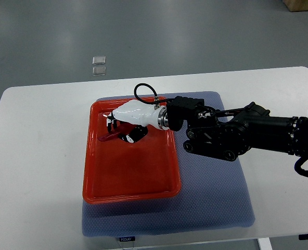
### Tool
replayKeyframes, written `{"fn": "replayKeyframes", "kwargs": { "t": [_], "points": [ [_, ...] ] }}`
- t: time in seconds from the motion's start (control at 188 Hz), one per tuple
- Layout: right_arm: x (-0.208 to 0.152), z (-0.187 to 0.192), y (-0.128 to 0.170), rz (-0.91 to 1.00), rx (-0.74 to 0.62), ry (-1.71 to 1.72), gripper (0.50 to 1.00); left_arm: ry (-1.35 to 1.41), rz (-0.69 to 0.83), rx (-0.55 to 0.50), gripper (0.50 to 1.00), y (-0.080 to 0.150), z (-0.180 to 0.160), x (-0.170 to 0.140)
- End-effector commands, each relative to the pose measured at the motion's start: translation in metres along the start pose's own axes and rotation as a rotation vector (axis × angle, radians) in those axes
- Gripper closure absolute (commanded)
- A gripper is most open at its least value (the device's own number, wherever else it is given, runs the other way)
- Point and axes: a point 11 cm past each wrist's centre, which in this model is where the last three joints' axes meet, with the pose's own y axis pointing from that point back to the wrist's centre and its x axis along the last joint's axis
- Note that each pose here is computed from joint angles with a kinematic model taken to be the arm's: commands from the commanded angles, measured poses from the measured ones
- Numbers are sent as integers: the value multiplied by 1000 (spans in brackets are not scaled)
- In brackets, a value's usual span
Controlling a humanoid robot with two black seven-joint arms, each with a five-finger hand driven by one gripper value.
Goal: Place red pepper on red tray
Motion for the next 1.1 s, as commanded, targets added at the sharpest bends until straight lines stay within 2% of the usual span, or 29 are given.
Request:
{"fn": "replayKeyframes", "kwargs": {
  "t": [0.0, 0.064, 0.112, 0.138, 0.207, 0.367, 0.494, 0.702, 0.872, 1.095],
  "points": [
    [-9, 4, 1, -17, -12, -2, 799, 0, 0, 0, 500, 0, 0, 0],
    [-12, 5, 1, -20, -14, -7, 752, 0, 0, 0, 500, 0, 0, 0],
    [-13, 5, 1, -21, -12, -6, 738, 0, 0, 0, 500, 0, 0, 0],
    [-13, 5, 1, -20, -11, -7, 709, 0, 0, 0, 500, 0, 0, 0],
    [-13, 5, 1, -17, -10, -11, 693, 0, 0, 0, 500, 0, 0, 0],
    [-6, 5, 2, 15, -8, -24, 691, 0, 0, 0, 500, 0, 0, 0],
    [20, 36, 19, 131, -77, -124, 691, 0, 0, 0, 500, 0, 0, 0],
    [57, 98, 65, 325, -211, -362, 691, 0, 0, 0, 500, 0, 0, 0],
    [64, 140, 104, 491, -286, -596, 691, 0, 0, 0, 500, 0, 0, 0],
    [49, 178, 143, 617, -342, -915, 691, 0, 0, 0, 500, 0, 0, 0]
  ]
}}
